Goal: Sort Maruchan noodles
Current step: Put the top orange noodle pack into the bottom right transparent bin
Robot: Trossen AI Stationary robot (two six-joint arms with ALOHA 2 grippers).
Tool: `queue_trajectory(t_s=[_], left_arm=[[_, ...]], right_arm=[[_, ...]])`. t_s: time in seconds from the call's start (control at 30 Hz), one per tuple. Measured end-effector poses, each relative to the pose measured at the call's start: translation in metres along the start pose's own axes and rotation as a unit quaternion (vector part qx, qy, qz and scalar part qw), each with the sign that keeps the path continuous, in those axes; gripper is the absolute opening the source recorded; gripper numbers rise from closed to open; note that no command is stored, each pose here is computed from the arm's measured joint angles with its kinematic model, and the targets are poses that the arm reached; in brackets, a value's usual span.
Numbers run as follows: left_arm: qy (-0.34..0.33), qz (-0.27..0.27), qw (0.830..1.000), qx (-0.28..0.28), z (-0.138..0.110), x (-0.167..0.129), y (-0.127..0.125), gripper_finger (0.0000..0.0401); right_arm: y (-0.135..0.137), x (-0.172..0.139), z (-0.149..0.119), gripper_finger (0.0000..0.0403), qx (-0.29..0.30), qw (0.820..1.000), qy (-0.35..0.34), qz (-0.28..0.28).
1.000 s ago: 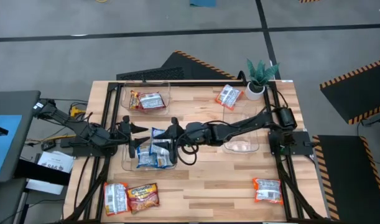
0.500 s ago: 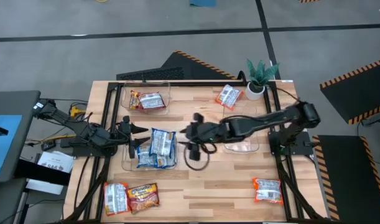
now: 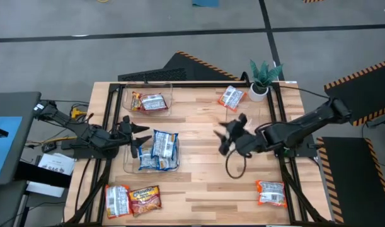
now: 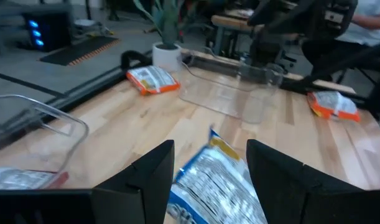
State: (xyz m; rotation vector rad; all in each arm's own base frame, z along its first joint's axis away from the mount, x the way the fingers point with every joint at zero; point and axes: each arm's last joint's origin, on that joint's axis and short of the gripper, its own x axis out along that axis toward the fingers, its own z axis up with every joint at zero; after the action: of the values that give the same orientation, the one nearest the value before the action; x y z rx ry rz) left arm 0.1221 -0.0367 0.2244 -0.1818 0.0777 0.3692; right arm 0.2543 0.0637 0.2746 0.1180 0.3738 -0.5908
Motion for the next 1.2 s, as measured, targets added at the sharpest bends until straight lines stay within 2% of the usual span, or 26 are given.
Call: queue_trajectory(t_s=[0.07, 0.17, 0.37, 0.57, 0.67, 0.93, 1.2], left_arm=[[-0.005, 0.007, 1.000, -0.003, 0.001, 0.000, 0.000, 0.0190], [-0.005, 0.008, 1.000, -0.016, 0.001, 0.000, 0.000, 0.0190], [0.018, 0.005, 0.999, -0.033, -0.005, 0.002, -0.001, 0.0190], [0.054, 0.012, 0.998, -0.019, -0.016, 0.008, -0.004, 0.0190], [0.068, 0.017, 0.998, -0.006, -0.021, 0.011, -0.006, 0.0190], [0.095, 0.028, 0.995, 0.016, -0.032, 0.018, -0.011, 0.0190], [0.101, 0.040, 0.994, 0.030, -0.036, 0.021, -0.012, 0.0190]], right_arm=[[-0.011, 0.004, 0.006, 0.0221, 0.042, 0.998, -0.016, -0.036], [-0.032, 0.017, 0.023, 0.0221, 0.071, 0.994, -0.025, -0.076], [-0.103, 0.063, 0.046, 0.0220, 0.115, 0.976, 0.040, -0.181], [-0.178, 0.111, 0.032, 0.0220, 0.219, 0.937, 0.136, -0.236], [-0.202, 0.131, 0.017, 0.0220, 0.257, 0.916, 0.173, -0.254], [-0.222, 0.165, -0.022, 0.0220, 0.297, 0.876, 0.250, -0.285], [-0.223, 0.184, -0.048, 0.0220, 0.294, 0.859, 0.290, -0.304]])
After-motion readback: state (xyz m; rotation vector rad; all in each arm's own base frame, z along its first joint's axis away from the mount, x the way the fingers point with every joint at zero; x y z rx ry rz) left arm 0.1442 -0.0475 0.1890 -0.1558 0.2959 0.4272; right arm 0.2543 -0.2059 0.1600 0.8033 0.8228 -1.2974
